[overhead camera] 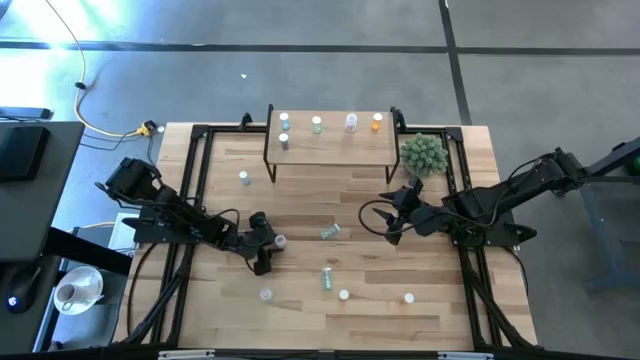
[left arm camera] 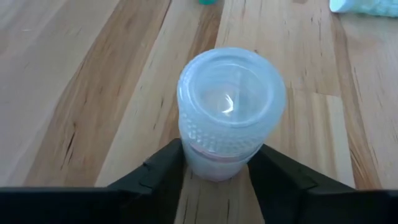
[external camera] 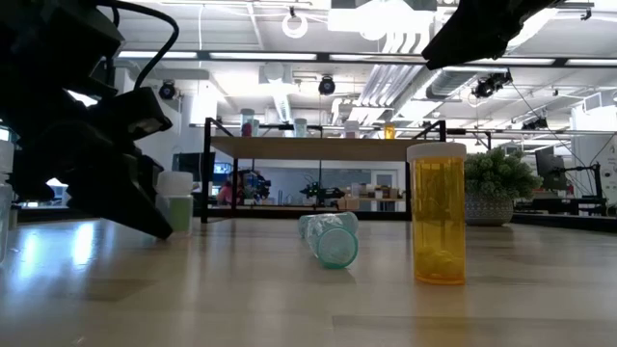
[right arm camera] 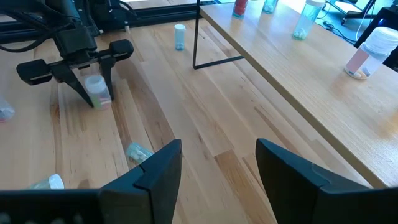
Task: Pick and place medicine bottles onto shelf by color
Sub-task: Put the top transparent pill bottle on the shelf aligned with the other transparent pill bottle
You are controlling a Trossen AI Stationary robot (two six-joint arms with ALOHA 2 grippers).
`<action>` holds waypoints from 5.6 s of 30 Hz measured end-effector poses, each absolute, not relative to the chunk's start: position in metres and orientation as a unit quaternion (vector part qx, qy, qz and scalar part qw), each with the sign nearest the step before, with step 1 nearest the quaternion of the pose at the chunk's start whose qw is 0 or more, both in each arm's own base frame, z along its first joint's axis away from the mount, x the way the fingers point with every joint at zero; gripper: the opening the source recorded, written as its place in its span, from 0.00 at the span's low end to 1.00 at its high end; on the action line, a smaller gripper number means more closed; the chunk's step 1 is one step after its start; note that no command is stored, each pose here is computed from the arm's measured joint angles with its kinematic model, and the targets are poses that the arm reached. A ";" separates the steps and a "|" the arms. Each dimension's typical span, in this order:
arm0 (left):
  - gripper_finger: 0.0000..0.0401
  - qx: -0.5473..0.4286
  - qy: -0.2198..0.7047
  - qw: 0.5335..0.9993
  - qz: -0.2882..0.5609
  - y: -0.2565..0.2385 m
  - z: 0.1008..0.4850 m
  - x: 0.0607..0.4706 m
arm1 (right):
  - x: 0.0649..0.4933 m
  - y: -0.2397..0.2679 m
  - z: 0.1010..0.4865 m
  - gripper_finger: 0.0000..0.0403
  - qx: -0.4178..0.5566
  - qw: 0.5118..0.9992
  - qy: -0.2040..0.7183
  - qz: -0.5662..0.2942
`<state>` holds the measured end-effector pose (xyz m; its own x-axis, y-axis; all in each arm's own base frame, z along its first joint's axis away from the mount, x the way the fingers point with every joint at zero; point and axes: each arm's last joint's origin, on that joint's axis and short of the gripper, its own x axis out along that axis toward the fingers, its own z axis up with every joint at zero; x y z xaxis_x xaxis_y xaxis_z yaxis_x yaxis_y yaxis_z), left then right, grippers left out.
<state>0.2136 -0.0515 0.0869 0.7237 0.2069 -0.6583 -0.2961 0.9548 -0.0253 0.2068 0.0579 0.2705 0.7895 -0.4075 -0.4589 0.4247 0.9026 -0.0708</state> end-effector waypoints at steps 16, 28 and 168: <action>0.32 -0.053 0.308 0.944 0.104 -0.053 0.098 0.227 | 0.220 0.064 0.268 0.49 0.031 0.955 0.226 -0.192; 0.32 -0.002 0.336 0.939 0.071 -0.046 0.126 0.265 | 0.254 0.080 0.262 0.49 0.009 0.979 0.180 -0.091; 0.61 0.052 0.225 0.960 0.159 0.014 0.294 0.228 | 0.297 -0.128 0.244 0.32 0.047 0.905 0.171 -0.386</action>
<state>0.2277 0.0137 0.2944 0.8484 0.3293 -0.4145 -0.2822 0.9438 0.1722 0.2973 -0.1275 0.2438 0.6439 -0.6828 -0.3451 0.7147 0.6978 -0.0471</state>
